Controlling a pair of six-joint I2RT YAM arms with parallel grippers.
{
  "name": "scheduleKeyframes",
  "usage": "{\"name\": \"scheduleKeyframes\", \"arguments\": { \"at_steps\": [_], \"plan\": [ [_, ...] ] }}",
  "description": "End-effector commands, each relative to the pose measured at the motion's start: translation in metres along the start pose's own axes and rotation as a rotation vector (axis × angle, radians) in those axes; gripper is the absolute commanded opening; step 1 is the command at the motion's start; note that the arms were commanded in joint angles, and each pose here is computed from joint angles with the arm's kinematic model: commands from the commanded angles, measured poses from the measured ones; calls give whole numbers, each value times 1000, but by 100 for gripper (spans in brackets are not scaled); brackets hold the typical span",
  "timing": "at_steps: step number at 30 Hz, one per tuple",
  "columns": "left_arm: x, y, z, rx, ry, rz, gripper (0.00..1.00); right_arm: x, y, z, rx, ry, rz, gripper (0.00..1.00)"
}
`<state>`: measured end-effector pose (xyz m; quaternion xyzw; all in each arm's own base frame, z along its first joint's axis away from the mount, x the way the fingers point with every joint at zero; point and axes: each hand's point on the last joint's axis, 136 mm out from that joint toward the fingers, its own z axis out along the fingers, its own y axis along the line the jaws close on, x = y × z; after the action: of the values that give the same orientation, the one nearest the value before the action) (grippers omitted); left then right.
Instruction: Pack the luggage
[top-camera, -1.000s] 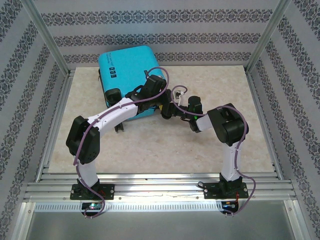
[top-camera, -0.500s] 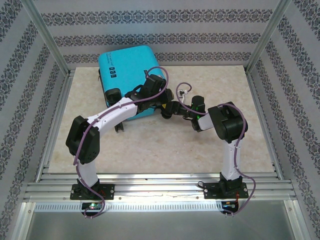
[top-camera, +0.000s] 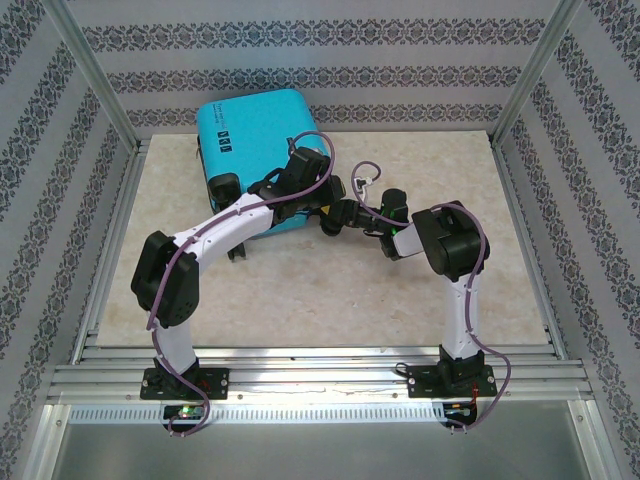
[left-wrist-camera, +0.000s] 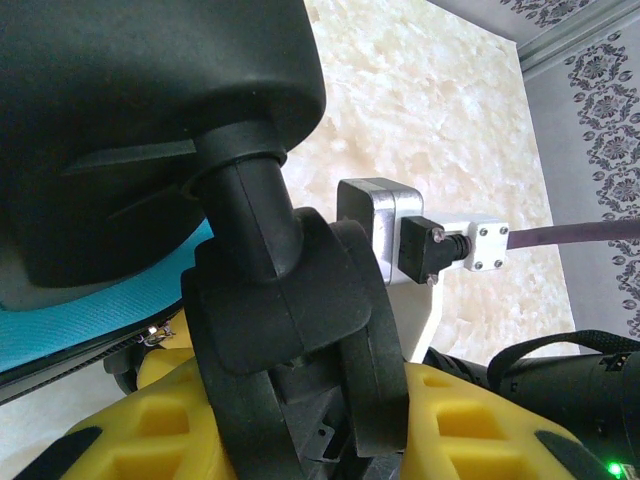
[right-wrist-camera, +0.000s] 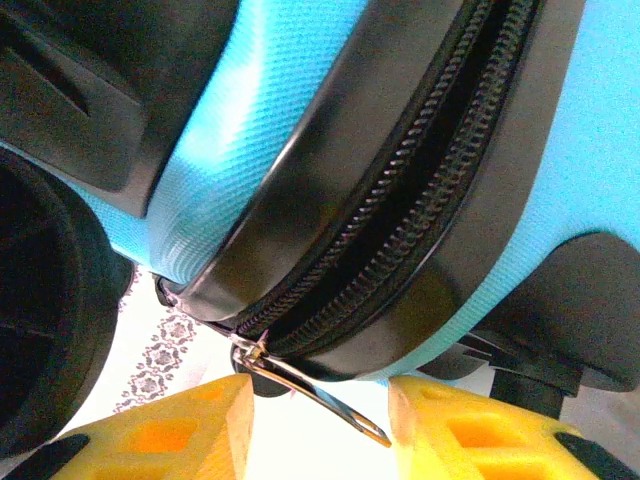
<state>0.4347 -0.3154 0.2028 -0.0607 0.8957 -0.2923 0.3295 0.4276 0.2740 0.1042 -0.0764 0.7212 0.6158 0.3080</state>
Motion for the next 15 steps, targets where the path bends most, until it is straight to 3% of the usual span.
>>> {"name": "scheduleKeyframes", "arguments": {
  "at_steps": [1, 15],
  "plan": [
    [-58, -78, -39, 265, -190, 81, 10, 1, 20, 11, -87, 30, -54, 40],
    [-56, -77, -38, 265, -183, 79, 9, -9, 24, 13, -120, -4, -23, 27]
  ]
}}
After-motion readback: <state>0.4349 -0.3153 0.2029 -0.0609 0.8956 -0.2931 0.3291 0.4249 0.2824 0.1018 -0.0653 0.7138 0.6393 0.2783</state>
